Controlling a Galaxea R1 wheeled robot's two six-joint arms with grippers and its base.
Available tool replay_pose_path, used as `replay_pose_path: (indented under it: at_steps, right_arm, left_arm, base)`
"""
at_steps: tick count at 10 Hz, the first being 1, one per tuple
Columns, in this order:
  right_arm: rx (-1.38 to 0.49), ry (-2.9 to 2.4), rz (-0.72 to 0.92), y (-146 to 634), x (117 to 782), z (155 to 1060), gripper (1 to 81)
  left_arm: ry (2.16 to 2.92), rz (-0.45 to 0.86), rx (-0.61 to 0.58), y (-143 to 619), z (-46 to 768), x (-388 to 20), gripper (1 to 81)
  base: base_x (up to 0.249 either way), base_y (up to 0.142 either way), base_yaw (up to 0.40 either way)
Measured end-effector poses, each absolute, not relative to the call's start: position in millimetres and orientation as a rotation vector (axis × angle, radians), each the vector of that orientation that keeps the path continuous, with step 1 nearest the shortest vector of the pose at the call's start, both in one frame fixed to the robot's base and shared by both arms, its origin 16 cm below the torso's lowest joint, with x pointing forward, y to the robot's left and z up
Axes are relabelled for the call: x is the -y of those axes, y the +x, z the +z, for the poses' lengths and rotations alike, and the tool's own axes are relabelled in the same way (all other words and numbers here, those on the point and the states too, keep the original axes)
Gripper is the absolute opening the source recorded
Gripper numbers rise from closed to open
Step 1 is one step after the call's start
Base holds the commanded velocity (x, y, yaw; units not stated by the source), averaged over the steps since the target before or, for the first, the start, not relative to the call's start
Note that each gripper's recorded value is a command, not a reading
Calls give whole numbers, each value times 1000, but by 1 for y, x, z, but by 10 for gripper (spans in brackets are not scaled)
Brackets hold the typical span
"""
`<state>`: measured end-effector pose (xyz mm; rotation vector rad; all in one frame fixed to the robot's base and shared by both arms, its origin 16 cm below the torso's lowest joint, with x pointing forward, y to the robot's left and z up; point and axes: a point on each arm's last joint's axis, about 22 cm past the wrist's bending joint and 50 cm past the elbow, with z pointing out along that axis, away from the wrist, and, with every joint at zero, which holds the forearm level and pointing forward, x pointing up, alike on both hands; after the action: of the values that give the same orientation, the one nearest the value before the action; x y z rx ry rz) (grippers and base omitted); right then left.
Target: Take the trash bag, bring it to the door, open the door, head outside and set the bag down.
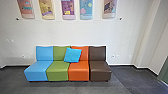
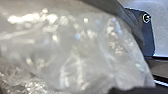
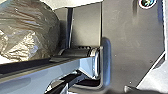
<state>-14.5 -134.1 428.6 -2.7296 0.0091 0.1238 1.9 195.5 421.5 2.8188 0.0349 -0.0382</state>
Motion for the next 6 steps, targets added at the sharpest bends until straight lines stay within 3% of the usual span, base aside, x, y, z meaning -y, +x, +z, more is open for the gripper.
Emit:
replay_pose_path:
  at_steps: [6]
  right_arm:
    - [40,-2727,113,-14,131,429,811]
  left_arm:
    - [2825,-23,-34,10,421,-200,10]
  base:
    - [0,0,-230]
